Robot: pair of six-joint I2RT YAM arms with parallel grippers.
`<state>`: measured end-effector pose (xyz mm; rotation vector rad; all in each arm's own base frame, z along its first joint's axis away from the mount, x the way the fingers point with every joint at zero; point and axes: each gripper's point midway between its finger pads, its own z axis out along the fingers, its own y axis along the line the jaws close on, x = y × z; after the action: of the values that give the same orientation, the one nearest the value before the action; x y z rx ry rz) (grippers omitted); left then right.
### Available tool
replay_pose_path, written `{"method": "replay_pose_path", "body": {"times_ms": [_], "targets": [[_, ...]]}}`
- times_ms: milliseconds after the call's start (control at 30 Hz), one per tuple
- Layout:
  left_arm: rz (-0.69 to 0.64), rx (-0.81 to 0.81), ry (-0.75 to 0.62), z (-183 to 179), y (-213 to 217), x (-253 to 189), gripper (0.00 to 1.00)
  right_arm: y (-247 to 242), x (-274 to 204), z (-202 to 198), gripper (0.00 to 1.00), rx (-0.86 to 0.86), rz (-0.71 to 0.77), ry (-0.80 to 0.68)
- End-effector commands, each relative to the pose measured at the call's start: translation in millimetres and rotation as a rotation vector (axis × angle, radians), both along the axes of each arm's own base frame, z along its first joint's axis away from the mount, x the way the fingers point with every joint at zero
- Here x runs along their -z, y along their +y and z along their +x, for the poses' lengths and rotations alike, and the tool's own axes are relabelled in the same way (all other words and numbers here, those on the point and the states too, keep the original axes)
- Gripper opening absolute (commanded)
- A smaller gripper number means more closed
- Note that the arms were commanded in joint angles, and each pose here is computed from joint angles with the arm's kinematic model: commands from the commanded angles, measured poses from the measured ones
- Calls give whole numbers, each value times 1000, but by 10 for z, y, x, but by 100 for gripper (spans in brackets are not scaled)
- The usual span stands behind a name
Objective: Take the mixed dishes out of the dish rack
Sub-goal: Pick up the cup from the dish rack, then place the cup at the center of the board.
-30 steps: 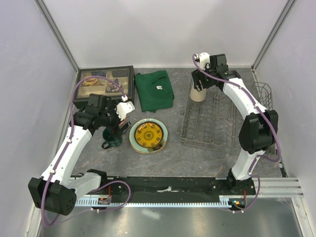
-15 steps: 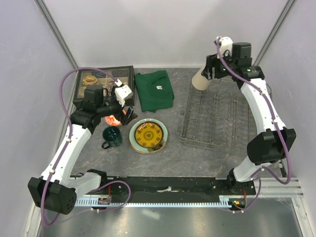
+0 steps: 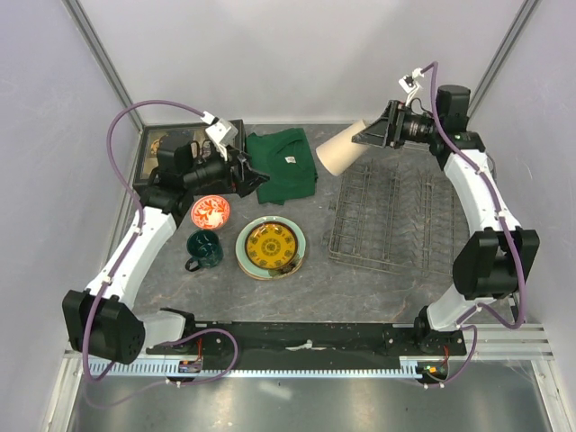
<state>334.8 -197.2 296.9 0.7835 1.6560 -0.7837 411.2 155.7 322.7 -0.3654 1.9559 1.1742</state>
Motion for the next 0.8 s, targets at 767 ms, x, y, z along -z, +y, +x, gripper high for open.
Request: {"method": "replay_pose_path", "body": {"times_ms": [767], "targets": [[-355,85,65,287,-826,-916,88,371,-1099,-648,46,-287,476,-172]]}}
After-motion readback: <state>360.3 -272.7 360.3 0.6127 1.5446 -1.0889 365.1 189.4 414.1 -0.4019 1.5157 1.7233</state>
